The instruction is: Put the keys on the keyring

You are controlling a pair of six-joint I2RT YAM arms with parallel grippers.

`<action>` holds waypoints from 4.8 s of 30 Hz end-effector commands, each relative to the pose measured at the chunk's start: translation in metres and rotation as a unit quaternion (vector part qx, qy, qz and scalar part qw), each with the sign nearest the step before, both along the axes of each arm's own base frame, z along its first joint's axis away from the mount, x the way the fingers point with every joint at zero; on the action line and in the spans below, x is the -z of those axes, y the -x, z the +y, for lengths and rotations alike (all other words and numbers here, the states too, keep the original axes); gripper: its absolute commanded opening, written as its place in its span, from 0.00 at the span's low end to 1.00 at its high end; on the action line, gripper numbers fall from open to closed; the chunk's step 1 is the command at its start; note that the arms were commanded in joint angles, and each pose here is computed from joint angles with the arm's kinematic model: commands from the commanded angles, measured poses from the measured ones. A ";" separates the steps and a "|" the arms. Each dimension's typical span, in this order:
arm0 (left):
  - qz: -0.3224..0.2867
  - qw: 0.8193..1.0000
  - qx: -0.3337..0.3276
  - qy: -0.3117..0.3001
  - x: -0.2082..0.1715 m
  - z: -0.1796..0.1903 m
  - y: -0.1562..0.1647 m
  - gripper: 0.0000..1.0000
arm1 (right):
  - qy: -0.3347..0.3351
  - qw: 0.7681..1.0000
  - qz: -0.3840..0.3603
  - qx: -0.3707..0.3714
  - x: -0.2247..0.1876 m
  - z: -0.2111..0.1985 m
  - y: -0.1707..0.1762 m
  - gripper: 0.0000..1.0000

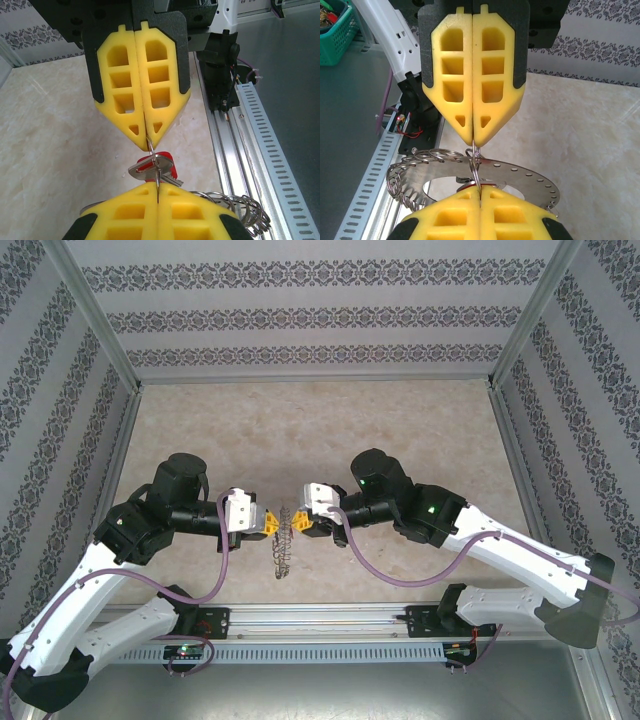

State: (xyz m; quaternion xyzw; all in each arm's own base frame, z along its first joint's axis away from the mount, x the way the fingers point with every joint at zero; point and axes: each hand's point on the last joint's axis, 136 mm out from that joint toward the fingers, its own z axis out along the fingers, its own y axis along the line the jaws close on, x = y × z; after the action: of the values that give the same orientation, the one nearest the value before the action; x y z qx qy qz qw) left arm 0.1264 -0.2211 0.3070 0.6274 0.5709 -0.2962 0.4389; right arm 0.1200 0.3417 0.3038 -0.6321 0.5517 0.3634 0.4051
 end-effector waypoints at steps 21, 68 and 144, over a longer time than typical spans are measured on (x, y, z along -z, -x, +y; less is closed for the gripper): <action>-0.024 0.999 0.004 0.029 -0.018 -0.001 0.000 0.00 | -0.027 0.999 -0.014 -0.018 -0.021 0.003 0.008 0.00; -0.023 0.999 0.005 0.032 -0.019 -0.001 0.001 0.00 | -0.018 1.000 -0.014 -0.012 -0.014 0.004 0.005 0.00; -0.025 0.999 0.006 0.034 -0.020 0.000 0.001 0.00 | -0.011 1.000 -0.001 -0.021 -0.011 0.002 0.010 0.00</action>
State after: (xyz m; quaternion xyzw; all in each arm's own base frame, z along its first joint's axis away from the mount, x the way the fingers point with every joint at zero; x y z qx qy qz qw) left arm 0.1265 -0.2199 0.3098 0.6247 0.5698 -0.2957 0.4446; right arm 0.1175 0.3416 0.3093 -0.6327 0.5460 0.3649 0.4104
